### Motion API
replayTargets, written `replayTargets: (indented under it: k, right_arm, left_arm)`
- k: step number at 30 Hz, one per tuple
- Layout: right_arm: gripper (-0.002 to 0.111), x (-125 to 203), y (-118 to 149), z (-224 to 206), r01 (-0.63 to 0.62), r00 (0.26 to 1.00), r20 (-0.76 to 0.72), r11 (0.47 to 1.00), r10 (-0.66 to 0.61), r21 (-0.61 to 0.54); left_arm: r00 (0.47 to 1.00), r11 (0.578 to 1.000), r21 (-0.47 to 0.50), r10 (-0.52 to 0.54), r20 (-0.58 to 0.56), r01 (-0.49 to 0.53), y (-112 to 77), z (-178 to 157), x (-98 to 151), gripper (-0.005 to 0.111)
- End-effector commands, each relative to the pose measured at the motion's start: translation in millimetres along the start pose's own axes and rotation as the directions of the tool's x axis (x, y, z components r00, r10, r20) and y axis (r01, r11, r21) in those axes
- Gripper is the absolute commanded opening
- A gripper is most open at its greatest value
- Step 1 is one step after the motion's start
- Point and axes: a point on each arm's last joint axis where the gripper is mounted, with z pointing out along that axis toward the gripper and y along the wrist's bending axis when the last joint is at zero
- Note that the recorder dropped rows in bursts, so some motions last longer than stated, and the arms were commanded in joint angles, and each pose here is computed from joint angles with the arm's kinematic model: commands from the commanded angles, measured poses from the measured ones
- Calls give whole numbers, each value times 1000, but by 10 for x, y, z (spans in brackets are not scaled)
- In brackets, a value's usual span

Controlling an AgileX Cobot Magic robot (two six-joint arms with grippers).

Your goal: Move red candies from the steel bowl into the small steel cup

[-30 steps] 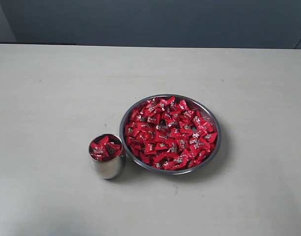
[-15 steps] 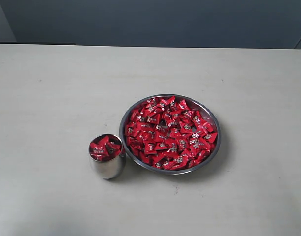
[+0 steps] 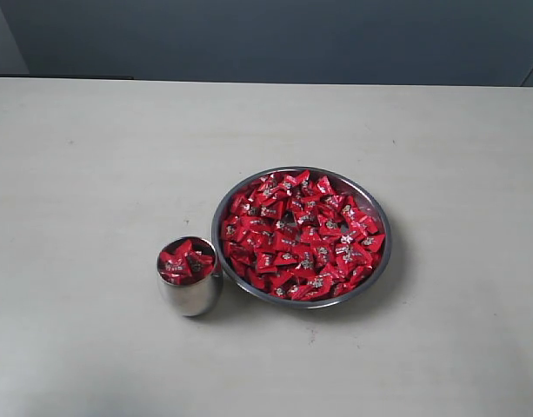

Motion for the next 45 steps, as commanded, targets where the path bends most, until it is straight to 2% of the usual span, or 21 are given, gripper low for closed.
replayTargets:
  k: [1, 45]
  right_arm:
    - [0, -1, -3, -2, -3, 1000, 9, 1000, 3, 5]
    - [0, -7, 0, -2, -14, 1000, 16, 1000, 14, 2]
  left_arm:
    - [1000, 1000, -1, -2, 2, 2, 0, 0, 9, 0]
    - [1000, 1000, -1, -2, 2, 2, 0, 0, 9, 0]
